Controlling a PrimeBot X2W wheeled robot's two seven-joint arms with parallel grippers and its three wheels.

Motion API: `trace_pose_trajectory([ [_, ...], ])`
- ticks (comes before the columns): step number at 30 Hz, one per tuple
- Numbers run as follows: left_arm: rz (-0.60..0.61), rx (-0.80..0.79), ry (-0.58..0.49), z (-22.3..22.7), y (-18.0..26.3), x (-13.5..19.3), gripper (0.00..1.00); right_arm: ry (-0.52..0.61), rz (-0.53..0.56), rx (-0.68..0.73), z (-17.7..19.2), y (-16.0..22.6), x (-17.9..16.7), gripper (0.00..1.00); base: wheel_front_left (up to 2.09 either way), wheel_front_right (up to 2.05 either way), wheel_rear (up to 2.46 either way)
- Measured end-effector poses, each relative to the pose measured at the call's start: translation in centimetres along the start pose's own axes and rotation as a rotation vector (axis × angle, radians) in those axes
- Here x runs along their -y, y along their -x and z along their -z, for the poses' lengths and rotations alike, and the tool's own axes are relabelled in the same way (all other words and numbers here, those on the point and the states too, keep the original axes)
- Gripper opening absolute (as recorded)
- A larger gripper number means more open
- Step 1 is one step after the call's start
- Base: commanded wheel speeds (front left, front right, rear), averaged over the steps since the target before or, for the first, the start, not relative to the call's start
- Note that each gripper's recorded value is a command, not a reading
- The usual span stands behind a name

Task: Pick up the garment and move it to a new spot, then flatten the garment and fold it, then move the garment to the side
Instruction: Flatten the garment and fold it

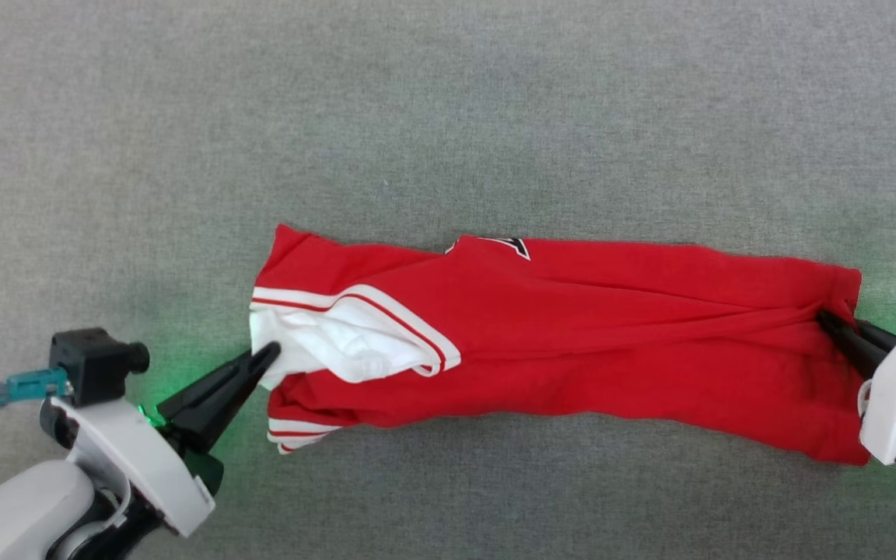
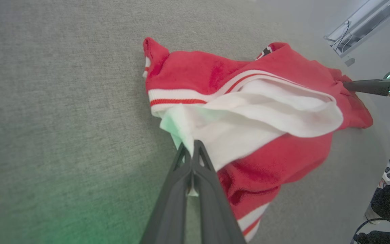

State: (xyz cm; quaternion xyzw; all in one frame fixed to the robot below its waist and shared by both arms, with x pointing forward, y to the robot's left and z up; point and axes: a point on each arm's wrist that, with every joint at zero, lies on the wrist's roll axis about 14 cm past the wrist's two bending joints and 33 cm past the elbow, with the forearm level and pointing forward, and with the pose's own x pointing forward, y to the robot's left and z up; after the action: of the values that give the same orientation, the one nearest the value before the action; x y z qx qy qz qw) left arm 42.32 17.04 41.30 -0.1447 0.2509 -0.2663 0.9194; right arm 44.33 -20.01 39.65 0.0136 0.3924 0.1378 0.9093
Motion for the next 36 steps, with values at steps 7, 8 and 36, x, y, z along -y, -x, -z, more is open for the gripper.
trace_pose_trajectory([
  [7, -0.031, 0.0, 0.016, 1.0, -0.9, -0.9, 0.0, -0.012, -0.002, 0.003, 0.4, -1.4, 0.1, 0.0, 0.0, 0.0, 0.0],
  [8, -0.032, -0.004, 0.014, 1.2, -1.0, -0.9, 0.0, -0.011, -0.003, 0.005, 0.3, -1.6, 0.0, 0.0, 0.0, 0.0, 0.0],
  [36, -0.261, 0.351, 0.061, -3.6, 5.8, -1.8, 1.0, -0.098, 0.021, 0.15, -1.0, 3.6, 0.2, 1.0, 0.0, 0.0, 0.0],
])
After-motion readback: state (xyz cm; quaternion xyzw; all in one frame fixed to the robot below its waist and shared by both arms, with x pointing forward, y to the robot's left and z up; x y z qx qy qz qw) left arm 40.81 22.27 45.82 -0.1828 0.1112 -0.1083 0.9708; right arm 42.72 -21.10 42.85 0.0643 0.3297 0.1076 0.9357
